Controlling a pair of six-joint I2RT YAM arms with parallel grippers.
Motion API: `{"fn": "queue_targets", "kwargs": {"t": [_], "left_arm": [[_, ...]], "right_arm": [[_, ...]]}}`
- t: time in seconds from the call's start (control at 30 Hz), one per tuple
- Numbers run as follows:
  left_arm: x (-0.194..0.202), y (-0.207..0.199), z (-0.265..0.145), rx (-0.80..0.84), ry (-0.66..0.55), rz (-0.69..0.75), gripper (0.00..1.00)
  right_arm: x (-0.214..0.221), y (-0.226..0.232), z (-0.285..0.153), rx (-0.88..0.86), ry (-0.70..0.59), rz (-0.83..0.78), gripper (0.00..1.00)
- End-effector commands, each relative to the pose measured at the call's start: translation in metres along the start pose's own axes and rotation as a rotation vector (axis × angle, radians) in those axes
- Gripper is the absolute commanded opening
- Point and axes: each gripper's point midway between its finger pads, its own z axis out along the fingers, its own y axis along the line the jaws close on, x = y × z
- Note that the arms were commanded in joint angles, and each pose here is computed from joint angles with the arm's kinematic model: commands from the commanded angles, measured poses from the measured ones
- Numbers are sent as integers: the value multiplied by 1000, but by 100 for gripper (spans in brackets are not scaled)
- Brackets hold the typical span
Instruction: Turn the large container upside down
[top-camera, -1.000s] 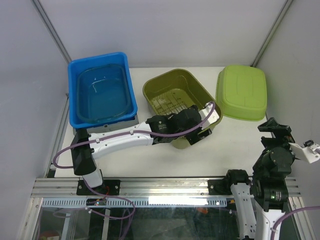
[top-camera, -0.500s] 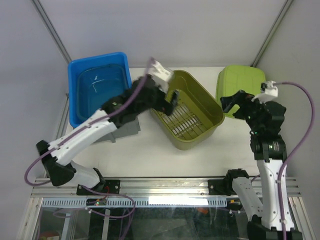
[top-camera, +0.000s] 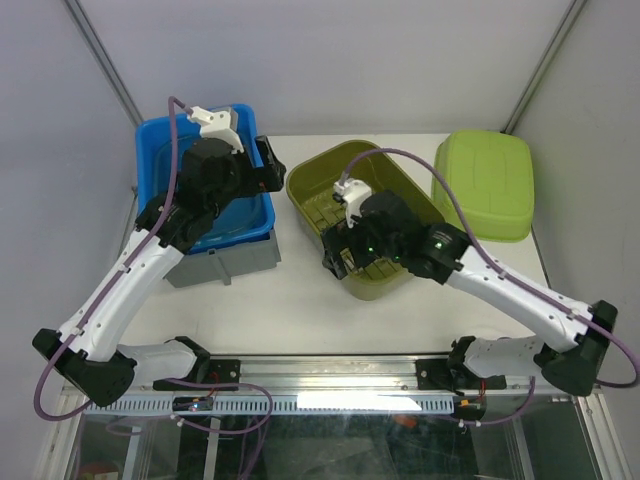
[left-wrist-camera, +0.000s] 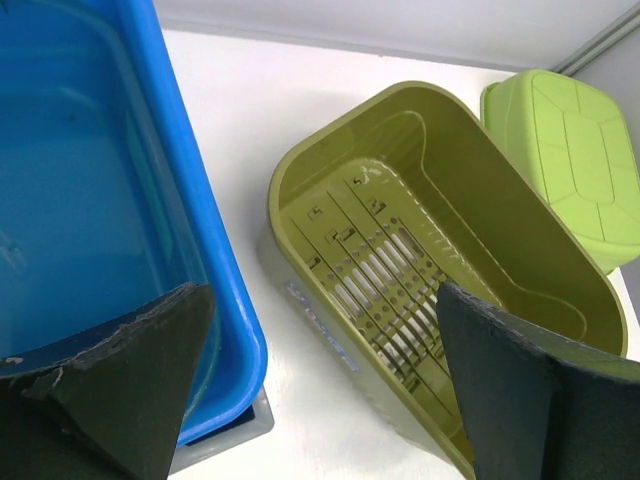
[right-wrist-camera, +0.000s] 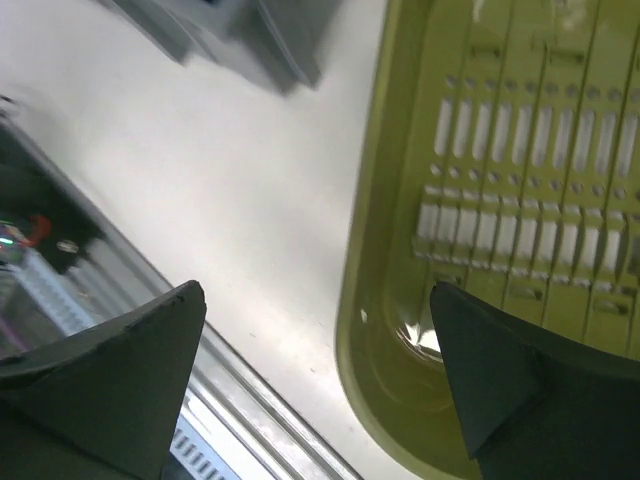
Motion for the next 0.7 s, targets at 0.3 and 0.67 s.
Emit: {"fn": "queue_targets", "kwargs": {"t": [0.3, 0.67], "left_arm": [[4, 0, -9, 21, -10, -72, 99], [15, -5, -5, 58, 13, -66, 99]], "right_arm": [[66, -26, 38, 168, 214, -49, 57], [73, -31, 56, 213, 245, -55, 7]]}}
